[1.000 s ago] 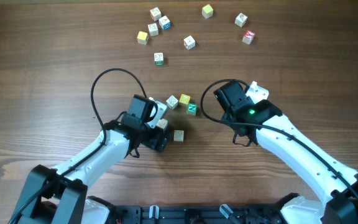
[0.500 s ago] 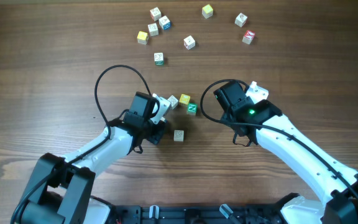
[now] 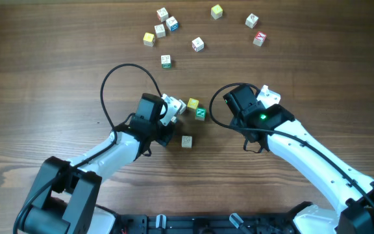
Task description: Form a circle
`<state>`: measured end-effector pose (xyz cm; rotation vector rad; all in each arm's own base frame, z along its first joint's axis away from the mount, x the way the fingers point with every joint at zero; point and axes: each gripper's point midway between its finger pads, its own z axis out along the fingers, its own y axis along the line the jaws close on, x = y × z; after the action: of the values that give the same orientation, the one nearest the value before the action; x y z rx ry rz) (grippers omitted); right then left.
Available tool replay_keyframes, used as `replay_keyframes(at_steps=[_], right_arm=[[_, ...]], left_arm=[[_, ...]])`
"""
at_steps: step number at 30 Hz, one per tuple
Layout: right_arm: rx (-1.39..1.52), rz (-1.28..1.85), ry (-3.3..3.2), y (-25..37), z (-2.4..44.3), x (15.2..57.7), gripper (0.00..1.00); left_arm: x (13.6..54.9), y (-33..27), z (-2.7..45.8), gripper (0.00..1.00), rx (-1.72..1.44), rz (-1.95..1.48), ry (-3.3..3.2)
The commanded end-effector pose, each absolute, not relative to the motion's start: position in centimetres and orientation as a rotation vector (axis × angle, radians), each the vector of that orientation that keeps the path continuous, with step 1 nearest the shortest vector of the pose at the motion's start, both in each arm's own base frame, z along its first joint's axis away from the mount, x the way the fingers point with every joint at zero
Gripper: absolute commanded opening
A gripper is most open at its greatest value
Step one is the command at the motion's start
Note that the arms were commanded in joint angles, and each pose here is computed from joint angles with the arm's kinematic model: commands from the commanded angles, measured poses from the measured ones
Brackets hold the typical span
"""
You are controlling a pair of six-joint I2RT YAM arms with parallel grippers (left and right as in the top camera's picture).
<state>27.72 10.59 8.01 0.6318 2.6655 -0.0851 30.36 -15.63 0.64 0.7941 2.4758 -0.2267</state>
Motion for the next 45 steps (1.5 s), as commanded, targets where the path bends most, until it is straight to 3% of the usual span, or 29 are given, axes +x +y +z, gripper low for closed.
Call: replay_keyframes(at_steps=[1,20,37,40,45], right_arm=[[0.628,-0.12,2.66,10.2,7.9,27.9,0.65],[0.691,-0.128,2.631,8.9,8.0,28.7,0.7],[0.703,-0.003,2.677,10.4,7.7,28.6,0.75],[0.703,0.035,2.646,10.9,8.0,29.4,0.77],[0.702,0.058,2.626,11.1,8.2,30.0,0.8]], left_arm=[[29.5,-15.5,-0.1,0.04,0.899,-0.215,2.472],[27.8,-17.0,-1.2,0.04,1.31,-0.147,2.328],[27.8,-17.0,-1.1,0.04,1.334,-0.14,2.309],[28.6,-17.4,-0.7,0.18,1.316,-0.137,2.275],[29.9,-18.1,0.2,0.32,1.286,-0.131,2.212]])
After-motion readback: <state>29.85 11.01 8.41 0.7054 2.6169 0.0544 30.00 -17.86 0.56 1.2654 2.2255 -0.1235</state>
